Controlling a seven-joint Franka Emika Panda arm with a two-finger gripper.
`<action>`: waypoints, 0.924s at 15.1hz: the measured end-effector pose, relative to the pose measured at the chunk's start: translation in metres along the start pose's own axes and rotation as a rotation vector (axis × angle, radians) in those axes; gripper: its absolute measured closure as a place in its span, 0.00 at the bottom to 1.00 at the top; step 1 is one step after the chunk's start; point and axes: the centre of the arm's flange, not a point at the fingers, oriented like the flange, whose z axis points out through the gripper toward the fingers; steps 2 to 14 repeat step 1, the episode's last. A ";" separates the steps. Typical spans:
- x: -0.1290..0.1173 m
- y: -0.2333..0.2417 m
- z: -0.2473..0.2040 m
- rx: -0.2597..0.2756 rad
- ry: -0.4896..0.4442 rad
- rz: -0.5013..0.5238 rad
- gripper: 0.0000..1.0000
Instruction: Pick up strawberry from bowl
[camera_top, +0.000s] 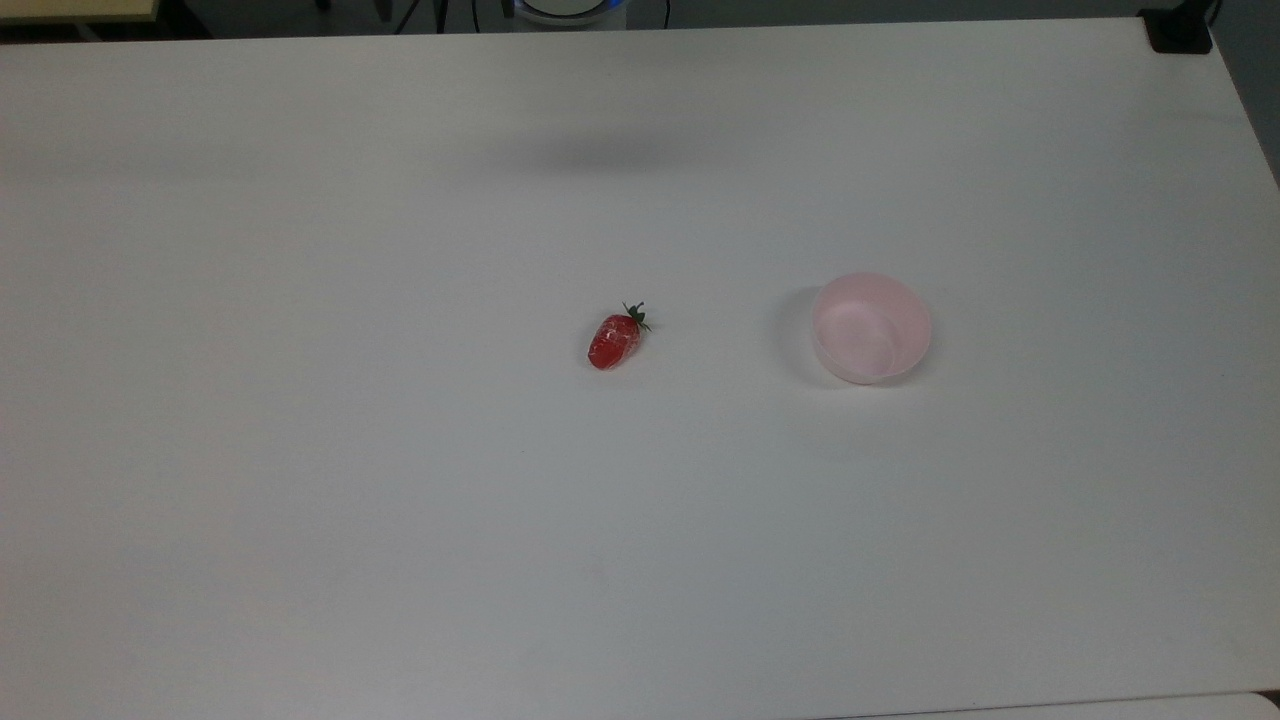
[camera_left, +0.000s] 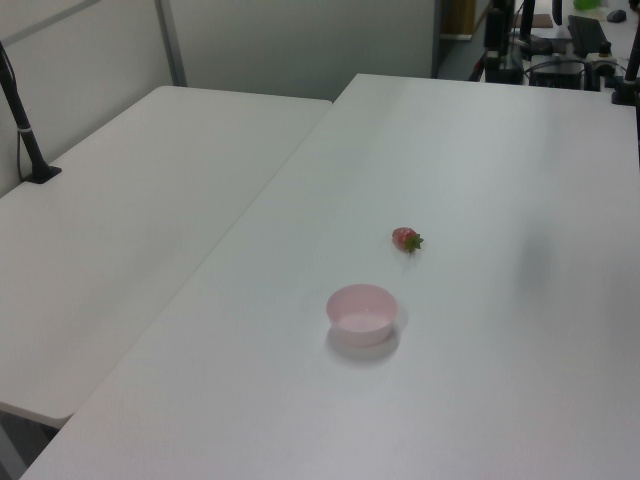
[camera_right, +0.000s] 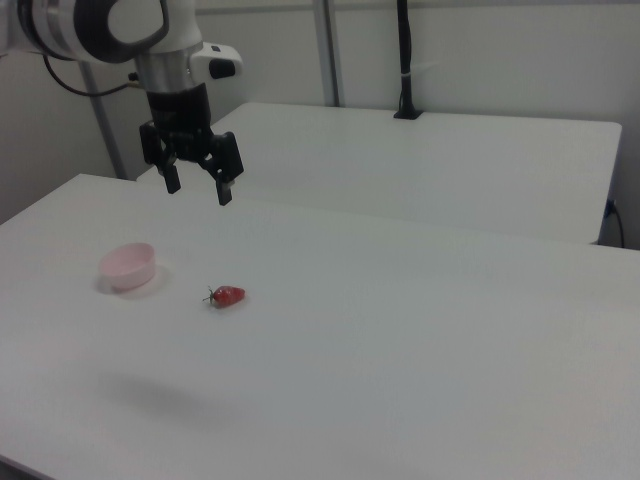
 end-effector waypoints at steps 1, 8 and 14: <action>-0.004 0.003 0.001 0.000 -0.003 0.008 0.00; -0.004 0.003 0.001 0.000 -0.003 0.008 0.00; -0.004 0.003 0.001 0.000 -0.003 0.008 0.00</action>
